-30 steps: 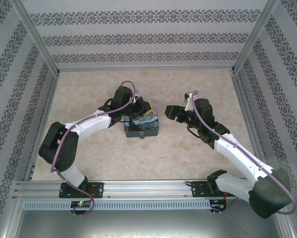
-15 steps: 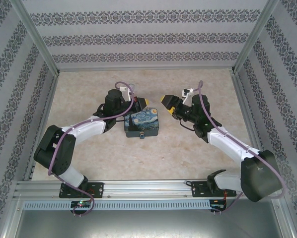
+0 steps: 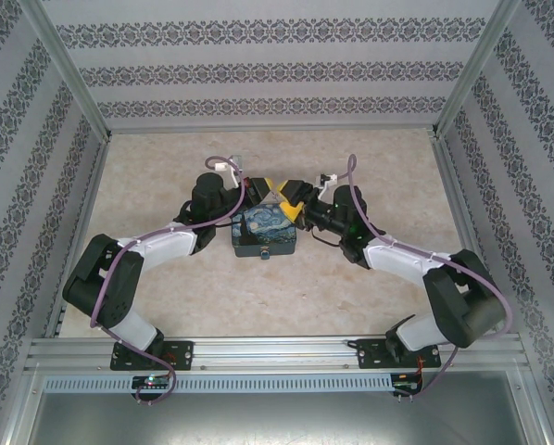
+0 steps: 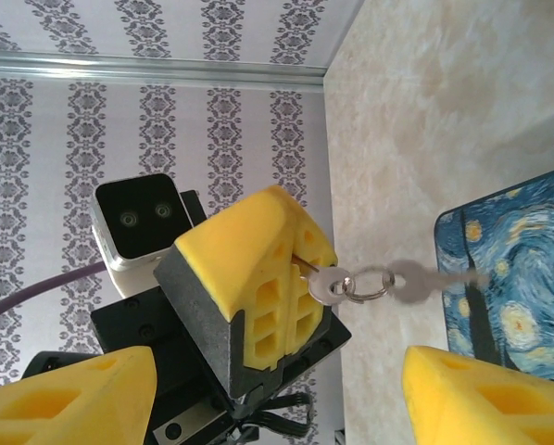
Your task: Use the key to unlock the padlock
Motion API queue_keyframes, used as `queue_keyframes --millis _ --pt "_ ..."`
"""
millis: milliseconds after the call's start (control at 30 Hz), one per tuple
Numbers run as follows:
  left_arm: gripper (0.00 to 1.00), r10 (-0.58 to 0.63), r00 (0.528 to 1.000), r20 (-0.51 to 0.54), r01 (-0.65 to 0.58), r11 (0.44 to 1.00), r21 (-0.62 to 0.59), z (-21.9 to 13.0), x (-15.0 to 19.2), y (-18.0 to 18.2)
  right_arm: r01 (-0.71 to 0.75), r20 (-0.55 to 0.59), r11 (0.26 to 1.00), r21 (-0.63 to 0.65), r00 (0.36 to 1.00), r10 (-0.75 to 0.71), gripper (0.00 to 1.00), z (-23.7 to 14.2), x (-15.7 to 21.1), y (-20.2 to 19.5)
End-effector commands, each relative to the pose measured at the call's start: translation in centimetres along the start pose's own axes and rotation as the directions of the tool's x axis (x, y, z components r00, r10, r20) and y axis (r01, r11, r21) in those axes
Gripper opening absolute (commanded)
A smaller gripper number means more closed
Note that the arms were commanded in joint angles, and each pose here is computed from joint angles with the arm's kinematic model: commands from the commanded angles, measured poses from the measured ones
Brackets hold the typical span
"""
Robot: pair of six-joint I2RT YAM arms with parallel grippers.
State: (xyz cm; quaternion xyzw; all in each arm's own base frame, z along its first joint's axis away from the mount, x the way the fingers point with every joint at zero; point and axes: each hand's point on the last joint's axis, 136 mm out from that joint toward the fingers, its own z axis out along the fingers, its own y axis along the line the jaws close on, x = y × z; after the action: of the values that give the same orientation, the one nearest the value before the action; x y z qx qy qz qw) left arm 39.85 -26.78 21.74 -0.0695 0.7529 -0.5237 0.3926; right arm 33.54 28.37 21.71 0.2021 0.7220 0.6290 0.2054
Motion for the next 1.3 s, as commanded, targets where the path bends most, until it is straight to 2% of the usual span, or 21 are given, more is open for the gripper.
queue_keyframes --millis 0,200,533,900,1067,1267 --pt "0.00 -0.003 0.995 0.096 -0.003 0.998 0.065 -1.2 -2.3 -2.2 -0.029 0.049 0.996 -0.087 0.998 0.033 0.69 0.6 -0.5 1.7" --pt "0.00 -0.024 0.993 0.115 0.016 0.997 0.076 -1.5 -2.4 -2.2 -0.121 0.091 0.985 -0.123 0.987 0.133 0.65 1.8 -0.8 0.8" --pt "0.00 -0.037 0.992 0.118 0.027 0.996 0.088 -1.7 -2.3 -2.3 -0.168 0.119 0.973 -0.158 0.975 0.188 0.48 3.0 -1.4 0.4" --pt "0.00 -0.047 0.993 0.109 0.036 0.995 0.096 -1.7 -1.8 -2.4 -0.182 0.118 0.968 -0.172 0.972 0.204 0.20 3.7 -1.7 0.2" --pt "0.00 -0.047 0.994 0.102 0.038 0.995 0.094 -1.5 -1.5 -2.3 -0.184 0.112 0.966 -0.184 0.972 0.207 0.01 3.9 -1.7 0.3" --pt "0.00 -0.048 0.993 0.106 0.038 0.995 0.092 -1.5 -1.5 -2.2 -0.183 0.114 0.965 -0.188 0.972 0.207 0.00 3.7 -1.7 0.3"
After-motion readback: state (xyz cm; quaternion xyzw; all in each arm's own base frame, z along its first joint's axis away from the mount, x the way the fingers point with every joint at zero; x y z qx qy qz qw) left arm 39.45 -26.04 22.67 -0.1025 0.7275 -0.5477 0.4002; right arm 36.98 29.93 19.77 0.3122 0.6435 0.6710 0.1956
